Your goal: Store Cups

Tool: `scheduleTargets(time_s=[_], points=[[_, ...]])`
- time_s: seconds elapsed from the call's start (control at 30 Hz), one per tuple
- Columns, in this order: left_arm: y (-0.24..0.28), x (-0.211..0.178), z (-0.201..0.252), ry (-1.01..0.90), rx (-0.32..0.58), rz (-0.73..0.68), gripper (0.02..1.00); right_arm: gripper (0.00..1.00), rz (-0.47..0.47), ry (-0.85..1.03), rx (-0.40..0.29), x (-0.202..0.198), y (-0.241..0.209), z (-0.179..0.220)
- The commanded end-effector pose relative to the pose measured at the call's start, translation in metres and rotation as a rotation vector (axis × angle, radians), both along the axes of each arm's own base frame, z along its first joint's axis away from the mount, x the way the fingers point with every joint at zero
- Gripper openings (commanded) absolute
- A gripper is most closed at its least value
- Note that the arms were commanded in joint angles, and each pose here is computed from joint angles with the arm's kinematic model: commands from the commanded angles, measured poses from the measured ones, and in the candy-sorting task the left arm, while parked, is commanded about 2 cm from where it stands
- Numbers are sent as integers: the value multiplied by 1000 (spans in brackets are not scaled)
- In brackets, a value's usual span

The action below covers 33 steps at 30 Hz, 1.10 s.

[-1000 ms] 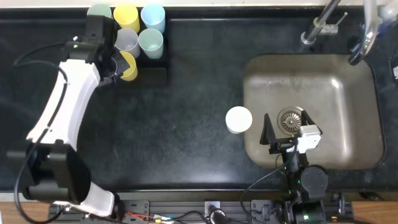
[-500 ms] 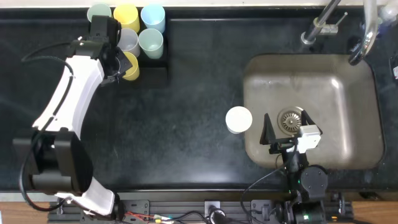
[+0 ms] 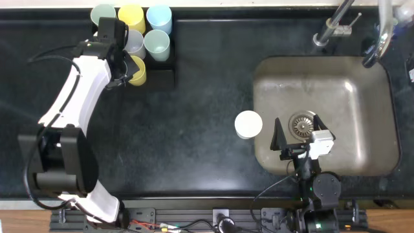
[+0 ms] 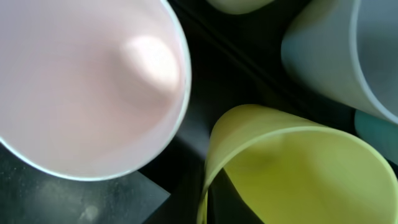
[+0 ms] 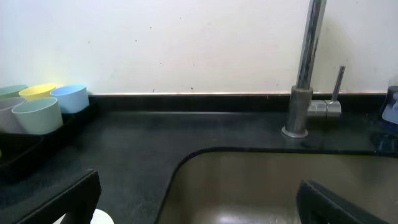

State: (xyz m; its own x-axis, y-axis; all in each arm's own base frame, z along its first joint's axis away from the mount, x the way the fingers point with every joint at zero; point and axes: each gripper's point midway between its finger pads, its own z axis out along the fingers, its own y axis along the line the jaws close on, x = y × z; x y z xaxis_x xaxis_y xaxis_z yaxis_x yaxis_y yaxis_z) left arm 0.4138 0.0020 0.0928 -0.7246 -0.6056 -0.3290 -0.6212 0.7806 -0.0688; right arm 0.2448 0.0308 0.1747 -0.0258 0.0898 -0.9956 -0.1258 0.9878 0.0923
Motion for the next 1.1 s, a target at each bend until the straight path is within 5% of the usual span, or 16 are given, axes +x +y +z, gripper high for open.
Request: scheduleTargets(time_s=[0.03,0.67,1.1], points=[[4,0,-3,6,25,-9,108,996,-5,-1,0,0,0,-3],[5,1,18,-48,31,-2,305,998,-5,-1,0,0,0,-3],[0,-22,214,-594,104,-111,820,998,-5,-1,0,0,0,-3]])
